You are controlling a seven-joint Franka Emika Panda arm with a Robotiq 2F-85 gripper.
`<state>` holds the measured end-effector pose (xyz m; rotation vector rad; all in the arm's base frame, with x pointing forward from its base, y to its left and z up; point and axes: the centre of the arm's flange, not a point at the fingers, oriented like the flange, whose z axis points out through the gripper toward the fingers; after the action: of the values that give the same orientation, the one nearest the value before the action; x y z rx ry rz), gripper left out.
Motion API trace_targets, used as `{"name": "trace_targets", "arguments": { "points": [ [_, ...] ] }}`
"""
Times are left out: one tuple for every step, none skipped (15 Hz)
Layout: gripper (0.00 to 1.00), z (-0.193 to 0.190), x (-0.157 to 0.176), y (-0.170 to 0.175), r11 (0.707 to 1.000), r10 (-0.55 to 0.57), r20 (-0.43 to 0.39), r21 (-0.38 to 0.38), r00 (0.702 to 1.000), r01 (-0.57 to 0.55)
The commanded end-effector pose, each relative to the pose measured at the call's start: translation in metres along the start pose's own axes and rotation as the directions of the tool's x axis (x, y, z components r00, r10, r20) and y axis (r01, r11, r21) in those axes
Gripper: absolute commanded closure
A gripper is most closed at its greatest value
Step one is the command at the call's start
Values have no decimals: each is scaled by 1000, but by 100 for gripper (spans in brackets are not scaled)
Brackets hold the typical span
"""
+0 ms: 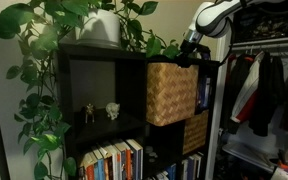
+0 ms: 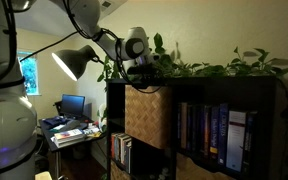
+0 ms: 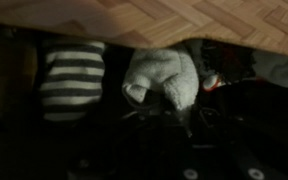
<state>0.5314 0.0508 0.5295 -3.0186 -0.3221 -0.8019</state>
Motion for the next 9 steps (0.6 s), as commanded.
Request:
{"name": "trace_targets", "arguments": {
  "points": [
    [92, -33, -6, 3, 1000, 16, 36, 23, 999, -17],
    [92, -38, -7, 4, 1000, 17, 45, 24, 999, -18],
    [92, -44, -8, 4, 1000, 22, 52, 16, 998, -22],
    [92, -51, -7, 4, 1000, 22, 56, 12, 998, -23],
    [92, -59, -6, 5, 1000, 24, 52, 4, 998, -24],
    [92, -66, -5, 5, 1000, 25, 48, -1, 999, -25],
    [92, -74, -4, 4, 1000, 24, 39, -8, 999, -24],
    [92, -80, -2, 4, 1000, 22, 35, -11, 999, -21],
    [92, -88, 0, 3, 1000, 22, 27, -19, 999, -21]
  ]
}}
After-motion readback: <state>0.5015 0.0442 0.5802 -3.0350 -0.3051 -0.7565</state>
